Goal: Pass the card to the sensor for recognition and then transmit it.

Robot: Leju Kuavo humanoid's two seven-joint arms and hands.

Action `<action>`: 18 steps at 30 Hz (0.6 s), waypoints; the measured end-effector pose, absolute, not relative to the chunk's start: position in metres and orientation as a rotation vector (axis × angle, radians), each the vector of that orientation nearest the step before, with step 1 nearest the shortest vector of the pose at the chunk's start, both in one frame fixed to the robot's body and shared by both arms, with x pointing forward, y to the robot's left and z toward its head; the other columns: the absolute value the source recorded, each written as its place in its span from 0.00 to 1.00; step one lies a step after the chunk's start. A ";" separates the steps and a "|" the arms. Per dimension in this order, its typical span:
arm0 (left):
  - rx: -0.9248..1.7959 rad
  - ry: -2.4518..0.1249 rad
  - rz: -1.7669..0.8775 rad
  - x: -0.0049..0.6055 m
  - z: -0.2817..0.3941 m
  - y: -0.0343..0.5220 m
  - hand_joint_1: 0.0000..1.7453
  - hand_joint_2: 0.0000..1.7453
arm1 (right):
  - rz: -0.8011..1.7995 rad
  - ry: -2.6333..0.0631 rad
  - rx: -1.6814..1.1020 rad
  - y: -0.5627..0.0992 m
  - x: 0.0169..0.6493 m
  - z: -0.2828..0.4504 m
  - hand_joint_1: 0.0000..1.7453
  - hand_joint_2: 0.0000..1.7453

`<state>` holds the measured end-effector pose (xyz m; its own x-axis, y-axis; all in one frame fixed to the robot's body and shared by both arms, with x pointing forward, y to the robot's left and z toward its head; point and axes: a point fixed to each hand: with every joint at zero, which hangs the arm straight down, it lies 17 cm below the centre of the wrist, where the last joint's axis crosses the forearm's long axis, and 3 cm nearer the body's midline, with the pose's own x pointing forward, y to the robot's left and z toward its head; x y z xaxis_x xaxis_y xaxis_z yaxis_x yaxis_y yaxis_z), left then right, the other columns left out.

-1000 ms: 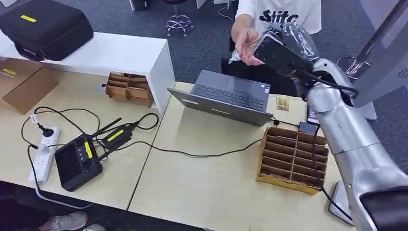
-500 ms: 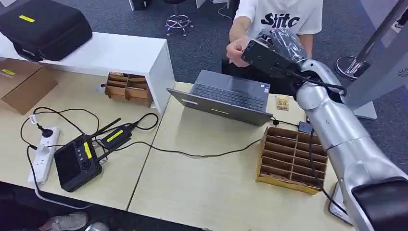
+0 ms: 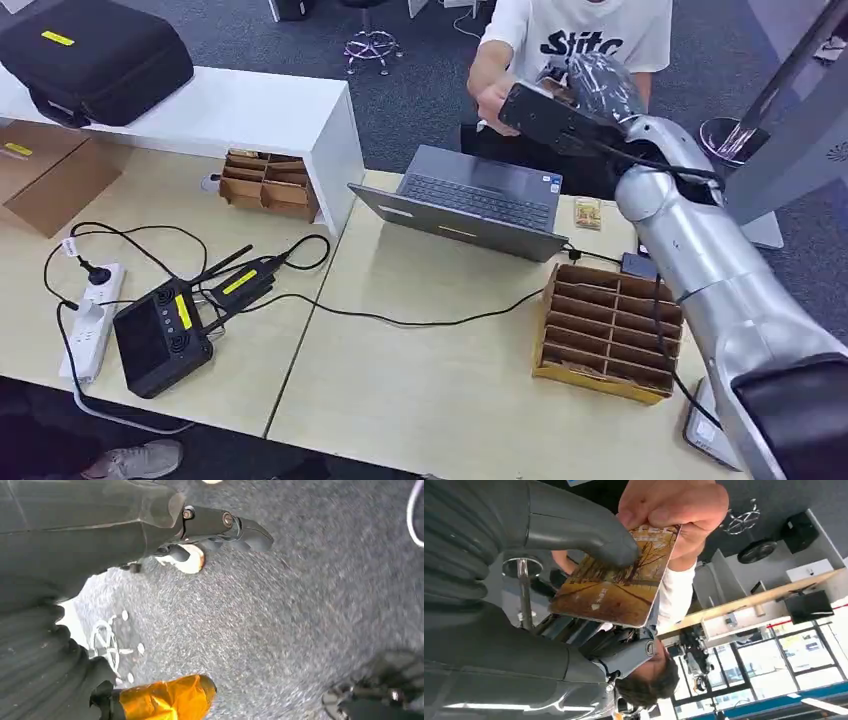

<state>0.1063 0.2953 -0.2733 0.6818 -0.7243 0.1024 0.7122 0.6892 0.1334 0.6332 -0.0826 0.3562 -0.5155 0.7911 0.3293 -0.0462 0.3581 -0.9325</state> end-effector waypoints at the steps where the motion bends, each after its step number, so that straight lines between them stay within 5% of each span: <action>1: 0.079 -0.155 -0.811 0.106 -0.273 0.290 0.00 1.00 | 1.264 -1.781 -0.659 -0.083 0.633 0.355 0.00 1.00; 18: 0.052 -0.203 -0.625 0.075 -0.279 0.272 0.00 1.00 | 1.001 -2.104 -0.600 -0.176 0.592 0.416 0.00 1.00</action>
<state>0.0753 0.2719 -0.2793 0.7917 -0.5861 0.1723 0.5759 0.8101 0.1097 0.5917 -0.1759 0.4161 -0.6332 0.6590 0.4060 0.1009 0.5903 -0.8008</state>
